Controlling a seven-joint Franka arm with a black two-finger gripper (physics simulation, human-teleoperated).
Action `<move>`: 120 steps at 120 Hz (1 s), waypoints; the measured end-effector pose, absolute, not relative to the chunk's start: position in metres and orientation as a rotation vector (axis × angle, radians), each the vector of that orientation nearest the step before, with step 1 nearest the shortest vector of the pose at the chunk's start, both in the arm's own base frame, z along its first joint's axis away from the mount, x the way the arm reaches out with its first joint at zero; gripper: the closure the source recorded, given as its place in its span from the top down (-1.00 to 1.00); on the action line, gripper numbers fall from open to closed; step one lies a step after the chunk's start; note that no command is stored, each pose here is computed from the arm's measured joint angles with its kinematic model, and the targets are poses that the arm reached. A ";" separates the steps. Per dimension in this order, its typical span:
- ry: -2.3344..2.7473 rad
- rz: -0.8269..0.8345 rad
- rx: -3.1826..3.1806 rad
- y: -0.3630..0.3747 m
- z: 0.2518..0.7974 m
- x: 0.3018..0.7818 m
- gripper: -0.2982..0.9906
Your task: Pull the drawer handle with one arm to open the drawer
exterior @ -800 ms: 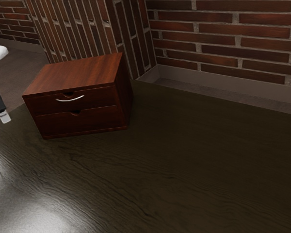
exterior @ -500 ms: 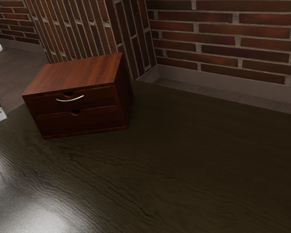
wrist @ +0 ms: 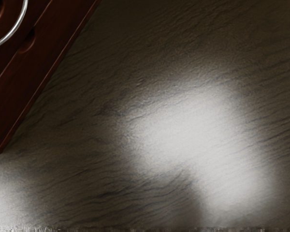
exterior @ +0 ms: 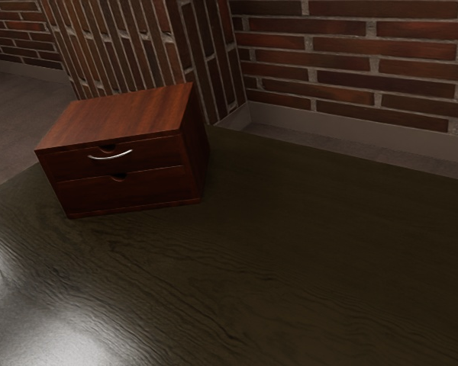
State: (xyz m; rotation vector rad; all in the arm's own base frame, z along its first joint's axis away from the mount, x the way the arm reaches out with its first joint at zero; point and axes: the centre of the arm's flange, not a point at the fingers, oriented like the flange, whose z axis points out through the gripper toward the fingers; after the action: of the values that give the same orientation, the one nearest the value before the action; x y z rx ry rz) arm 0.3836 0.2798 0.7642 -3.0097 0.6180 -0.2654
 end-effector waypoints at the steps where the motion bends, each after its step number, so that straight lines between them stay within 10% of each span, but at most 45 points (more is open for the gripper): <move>1: 0.619 -0.259 -3.006 0.280 0.764 0.384 0.54; 49: 0.606 0.028 -2.819 0.301 0.717 0.407 0.54; 120: 0.764 0.019 -2.502 0.296 0.677 0.448 0.54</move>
State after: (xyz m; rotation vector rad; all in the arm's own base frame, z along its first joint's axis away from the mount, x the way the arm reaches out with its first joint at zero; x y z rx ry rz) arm 0.4484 0.2957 0.6770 -2.5022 0.7638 0.0193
